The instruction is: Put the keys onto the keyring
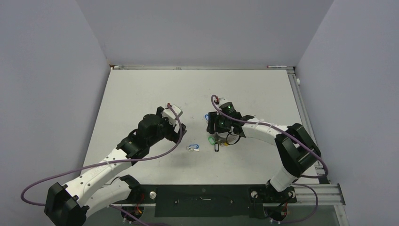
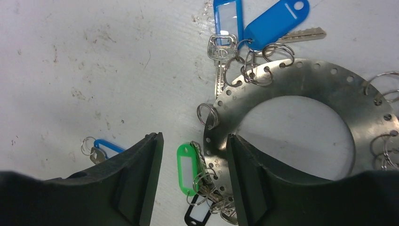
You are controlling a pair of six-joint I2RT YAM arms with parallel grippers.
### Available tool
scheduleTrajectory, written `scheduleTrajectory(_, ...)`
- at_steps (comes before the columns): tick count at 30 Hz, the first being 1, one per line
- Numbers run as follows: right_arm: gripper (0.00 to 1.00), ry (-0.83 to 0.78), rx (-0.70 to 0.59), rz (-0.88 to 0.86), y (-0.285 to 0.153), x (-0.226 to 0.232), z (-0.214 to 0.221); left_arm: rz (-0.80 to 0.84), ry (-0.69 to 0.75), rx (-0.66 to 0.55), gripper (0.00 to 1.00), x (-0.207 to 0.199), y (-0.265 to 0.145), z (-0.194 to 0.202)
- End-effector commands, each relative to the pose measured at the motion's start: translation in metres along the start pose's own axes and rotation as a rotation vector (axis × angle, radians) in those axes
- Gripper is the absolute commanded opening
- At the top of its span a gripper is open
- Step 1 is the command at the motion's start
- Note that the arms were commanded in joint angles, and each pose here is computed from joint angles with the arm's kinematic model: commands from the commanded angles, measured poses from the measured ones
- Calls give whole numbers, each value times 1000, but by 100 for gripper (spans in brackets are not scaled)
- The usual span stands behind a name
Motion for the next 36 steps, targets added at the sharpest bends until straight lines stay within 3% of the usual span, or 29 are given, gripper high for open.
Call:
scheduleTrajectory(1,51,-26,-83,-82,9,11,-30,33,30,-60,85,-6,-1,-15)
scheduleTrajectory(7,44,-29,-43,-87,24,10,-25,51,44,-45,83,-11,-1,-11)
scheduleTrajectory(36,40,-55,-32,-34,34,-3,-17,97,67,-30,79,-19,0,-7)
Point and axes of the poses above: each gripper's point midway between its finger pads, its own y axis out along the fingers, its own x axis along the line the jaws close on, z = x × y, the point moved 7 cm from there along -y, back along the fingers, and after that the axes turned 11 degrees about -y, right-handed, at the moved point
